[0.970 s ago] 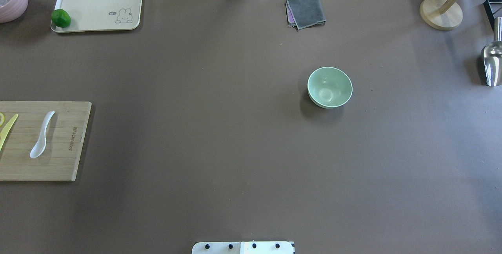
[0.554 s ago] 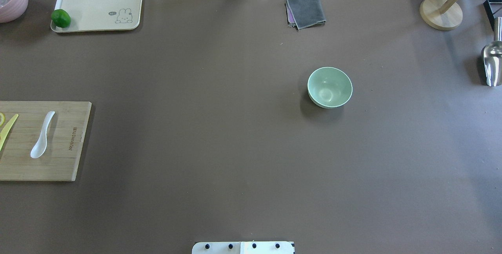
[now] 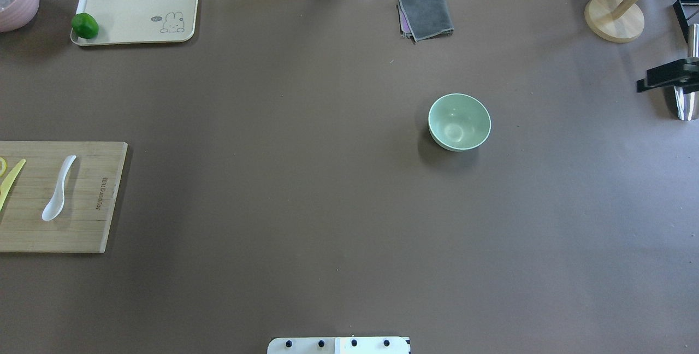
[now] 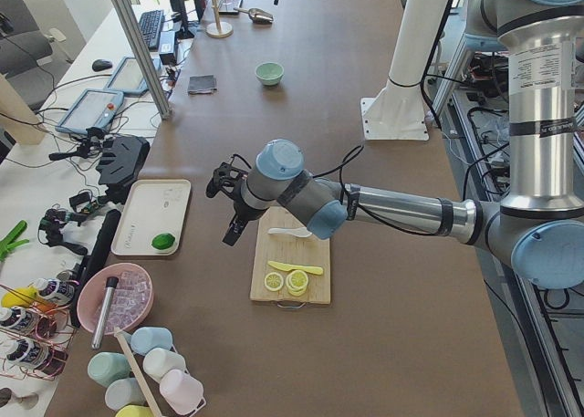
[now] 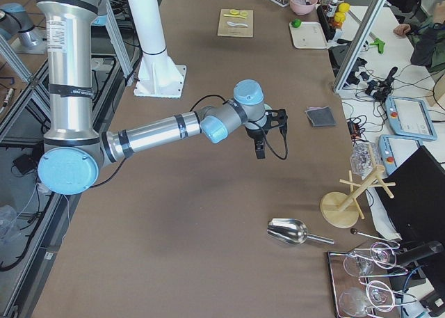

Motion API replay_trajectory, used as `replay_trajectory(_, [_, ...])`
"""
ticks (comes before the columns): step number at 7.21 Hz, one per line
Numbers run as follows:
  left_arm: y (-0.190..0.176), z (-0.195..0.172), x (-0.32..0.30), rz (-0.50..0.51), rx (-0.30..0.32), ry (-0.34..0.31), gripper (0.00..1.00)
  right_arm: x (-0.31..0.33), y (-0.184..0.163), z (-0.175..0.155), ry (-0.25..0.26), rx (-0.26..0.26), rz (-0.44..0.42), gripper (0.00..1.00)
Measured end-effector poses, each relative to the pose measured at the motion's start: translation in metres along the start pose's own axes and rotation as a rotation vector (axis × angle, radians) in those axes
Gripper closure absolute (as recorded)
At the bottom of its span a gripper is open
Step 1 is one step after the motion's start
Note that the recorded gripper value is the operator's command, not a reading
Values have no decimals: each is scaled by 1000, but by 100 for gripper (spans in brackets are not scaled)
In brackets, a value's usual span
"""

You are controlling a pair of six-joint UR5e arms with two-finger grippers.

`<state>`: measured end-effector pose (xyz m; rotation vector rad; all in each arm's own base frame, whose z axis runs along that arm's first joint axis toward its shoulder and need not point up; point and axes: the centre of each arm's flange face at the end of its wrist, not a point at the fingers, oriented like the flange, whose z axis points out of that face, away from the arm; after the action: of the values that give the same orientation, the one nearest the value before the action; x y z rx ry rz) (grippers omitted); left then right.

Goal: Place spoon in bowl
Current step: 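Reach the right gripper toward the pale green bowl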

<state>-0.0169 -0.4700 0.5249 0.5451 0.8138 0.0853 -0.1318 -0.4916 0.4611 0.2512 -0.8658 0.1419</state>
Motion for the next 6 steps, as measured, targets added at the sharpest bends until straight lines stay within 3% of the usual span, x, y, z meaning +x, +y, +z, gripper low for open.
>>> replay_trajectory(3, [1, 10, 14, -19, -4, 39, 2, -158, 54, 86, -28, 104, 179, 5])
replay_trajectory(6, [1, 11, 15, -19, -6, 42, 2, -214, 96, 137, -7, 161, 231, 49])
